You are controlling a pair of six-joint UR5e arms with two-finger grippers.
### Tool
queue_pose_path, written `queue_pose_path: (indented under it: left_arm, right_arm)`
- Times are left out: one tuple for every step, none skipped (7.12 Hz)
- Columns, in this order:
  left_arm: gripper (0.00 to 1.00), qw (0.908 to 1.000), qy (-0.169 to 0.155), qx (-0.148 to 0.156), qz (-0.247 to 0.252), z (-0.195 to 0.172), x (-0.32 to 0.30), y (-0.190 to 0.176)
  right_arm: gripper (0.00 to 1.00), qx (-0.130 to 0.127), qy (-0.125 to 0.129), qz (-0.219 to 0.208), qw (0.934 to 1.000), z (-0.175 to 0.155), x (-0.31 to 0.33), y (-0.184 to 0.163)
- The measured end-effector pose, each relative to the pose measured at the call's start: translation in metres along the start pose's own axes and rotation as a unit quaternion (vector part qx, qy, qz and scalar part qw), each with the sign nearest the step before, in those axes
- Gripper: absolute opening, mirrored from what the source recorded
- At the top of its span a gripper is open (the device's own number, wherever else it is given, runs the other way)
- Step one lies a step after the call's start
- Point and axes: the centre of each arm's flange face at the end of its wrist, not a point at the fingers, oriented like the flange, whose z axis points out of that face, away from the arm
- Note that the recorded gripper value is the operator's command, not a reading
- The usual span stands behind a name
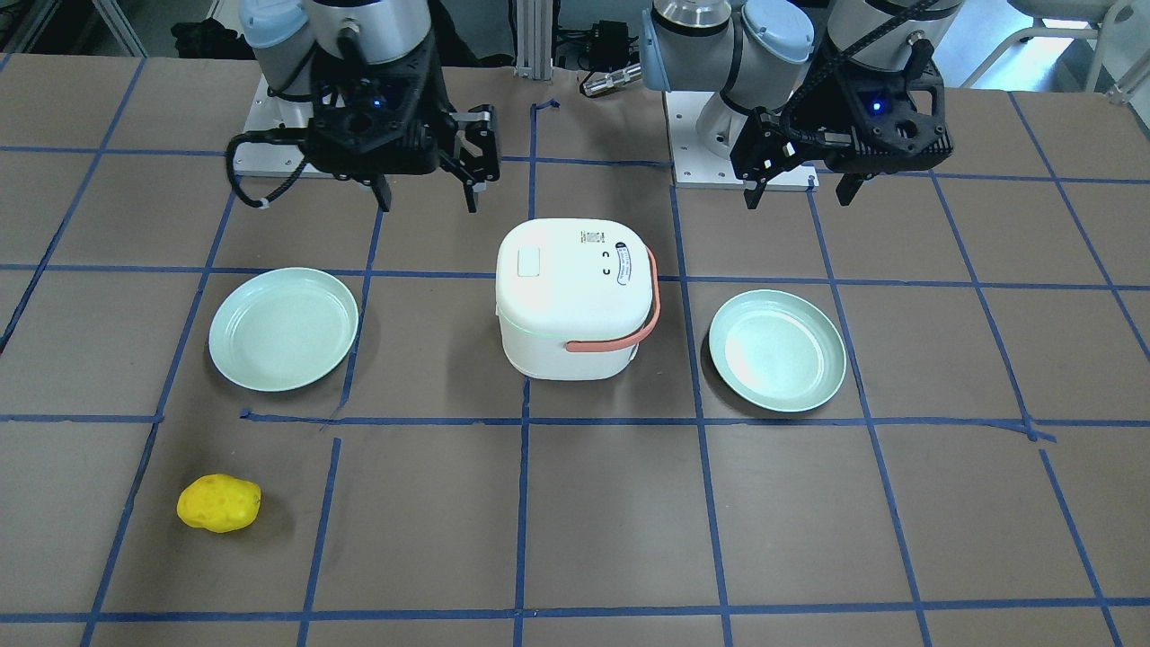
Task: Press rice cooker button
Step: 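Move the right gripper over the rice cooker's green lid button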
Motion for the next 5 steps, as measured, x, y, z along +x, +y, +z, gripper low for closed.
queue_pose_path:
  left_arm:
    - [1.0,1.0,0.0,0.0,0.0,0.0,0.0,0.0]
    - [1.0,1.0,0.0,0.0,0.0,0.0,0.0,0.0]
    - [1.0,1.0,0.0,0.0,0.0,0.0,0.0,0.0]
    - [1.0,1.0,0.0,0.0,0.0,0.0,0.0,0.0]
    - [1.0,1.0,0.0,0.0,0.0,0.0,0.0,0.0]
  right_arm:
    - [0.11,-0.017,0.005,-0.004,0.9998,0.02,-0.019,0.015]
    - [0.03,-0.033,0.008,0.003,0.9994,0.038,-0.029,0.026]
    - [0.01,-0.041,0.009,0.023,0.9989,0.056,-0.034,0.032]
    - [0.0,-0.04,0.008,0.039,0.9984,0.069,-0.039,0.036]
    - [0.0,-0.036,0.007,0.045,0.9983,0.082,-0.046,0.038]
